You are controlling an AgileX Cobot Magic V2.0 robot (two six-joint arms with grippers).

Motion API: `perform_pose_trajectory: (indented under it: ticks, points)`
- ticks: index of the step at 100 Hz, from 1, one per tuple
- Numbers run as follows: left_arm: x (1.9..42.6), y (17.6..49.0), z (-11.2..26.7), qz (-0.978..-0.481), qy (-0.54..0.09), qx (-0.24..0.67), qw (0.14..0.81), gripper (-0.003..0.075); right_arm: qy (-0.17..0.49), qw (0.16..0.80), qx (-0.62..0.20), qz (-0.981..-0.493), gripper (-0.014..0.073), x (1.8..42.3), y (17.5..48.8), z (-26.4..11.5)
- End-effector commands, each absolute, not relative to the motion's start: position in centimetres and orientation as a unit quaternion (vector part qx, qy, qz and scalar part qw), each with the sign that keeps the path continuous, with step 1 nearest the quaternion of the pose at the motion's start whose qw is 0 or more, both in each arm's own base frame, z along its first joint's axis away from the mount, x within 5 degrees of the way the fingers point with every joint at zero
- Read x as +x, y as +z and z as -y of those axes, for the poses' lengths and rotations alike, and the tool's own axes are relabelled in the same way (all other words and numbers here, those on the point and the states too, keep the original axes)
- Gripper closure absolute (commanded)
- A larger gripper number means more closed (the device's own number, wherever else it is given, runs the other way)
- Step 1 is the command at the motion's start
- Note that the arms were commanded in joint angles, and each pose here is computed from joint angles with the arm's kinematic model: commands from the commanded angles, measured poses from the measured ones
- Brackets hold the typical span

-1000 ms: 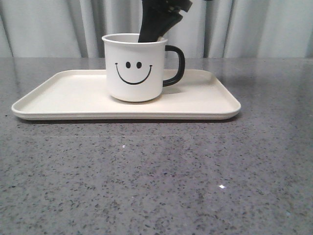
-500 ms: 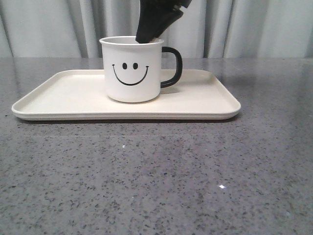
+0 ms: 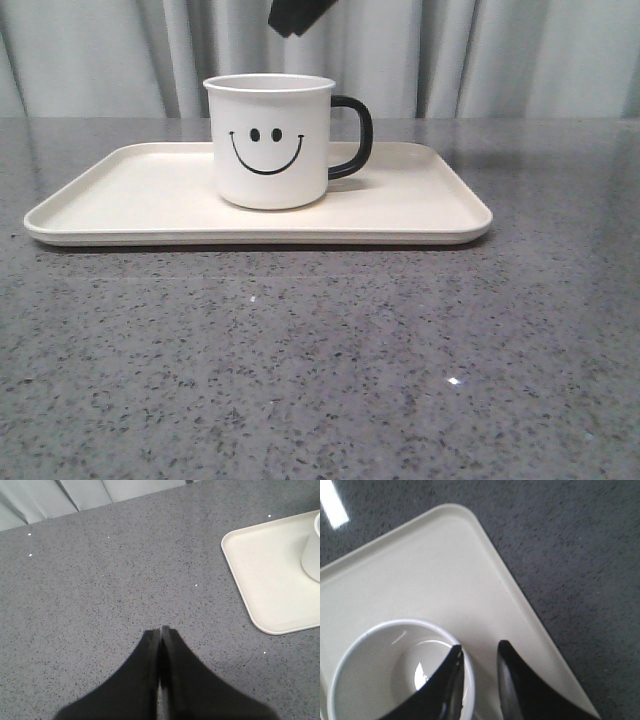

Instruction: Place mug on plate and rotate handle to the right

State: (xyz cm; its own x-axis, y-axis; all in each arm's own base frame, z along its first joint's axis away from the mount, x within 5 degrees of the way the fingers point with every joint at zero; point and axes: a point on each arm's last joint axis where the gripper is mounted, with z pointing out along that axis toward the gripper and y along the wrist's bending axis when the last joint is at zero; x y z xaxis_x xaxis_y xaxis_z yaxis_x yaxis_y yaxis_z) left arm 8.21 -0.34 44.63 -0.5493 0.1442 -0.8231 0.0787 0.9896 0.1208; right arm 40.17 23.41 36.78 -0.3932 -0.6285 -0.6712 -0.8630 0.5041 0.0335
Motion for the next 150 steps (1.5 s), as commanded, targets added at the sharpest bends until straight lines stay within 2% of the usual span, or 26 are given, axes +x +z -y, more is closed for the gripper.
perform_pose_trajectory:
  ticks: [1,26,42,65,72,87,108,119,131,150]
  points:
    - [8.2,45.3,0.2,-0.870,0.034,0.060,0.488,0.0740,0.207,0.376,-0.432,-0.793,0.0398,38.2,42.8,-21.6]
    - [8.2,45.3,0.2,-0.870,0.034,0.060,0.488,0.0740,0.214,0.492,-0.360,-0.763,0.0398,35.9,50.1,-16.5]
    - [8.2,45.4,0.3,-0.870,0.033,0.060,0.488,0.0740,0.214,0.549,-0.325,-0.740,0.0401,32.0,55.0,-12.3]
    - [8.2,45.4,0.3,-0.870,0.033,0.059,0.488,0.0740,0.168,0.620,-0.288,-0.710,0.0406,25.3,60.1,-7.4]
    - [8.2,45.4,0.3,-0.870,0.033,0.059,0.488,0.0740,0.154,0.641,-0.273,-0.701,0.0435,23.4,61.3,-6.3]
    - [8.2,45.4,0.3,-0.870,0.033,0.059,0.488,0.0740,0.130,0.674,-0.252,-0.682,0.0553,19.7,63.1,-4.8]
    - [8.2,45.4,0.3,-0.870,0.033,0.059,0.488,0.0740,0.110,0.691,-0.229,-0.677,0.0718,16.2,63.1,-4.3]
    - [8.2,45.4,0.3,-0.870,0.033,0.059,0.489,0.0740,0.066,0.702,-0.194,-0.682,0.0706,15.0,61.9,-3.3]
    - [8.3,45.4,0.3,-0.868,0.031,0.060,0.493,0.0740,0.022,0.701,-0.150,-0.697,0.0706,13.0,58.8,-2.2]
    - [8.4,45.7,0.5,-0.857,0.022,0.064,0.510,0.0740,0.003,0.702,-0.113,-0.703,0.0706,9.9,52.0,-1.5]
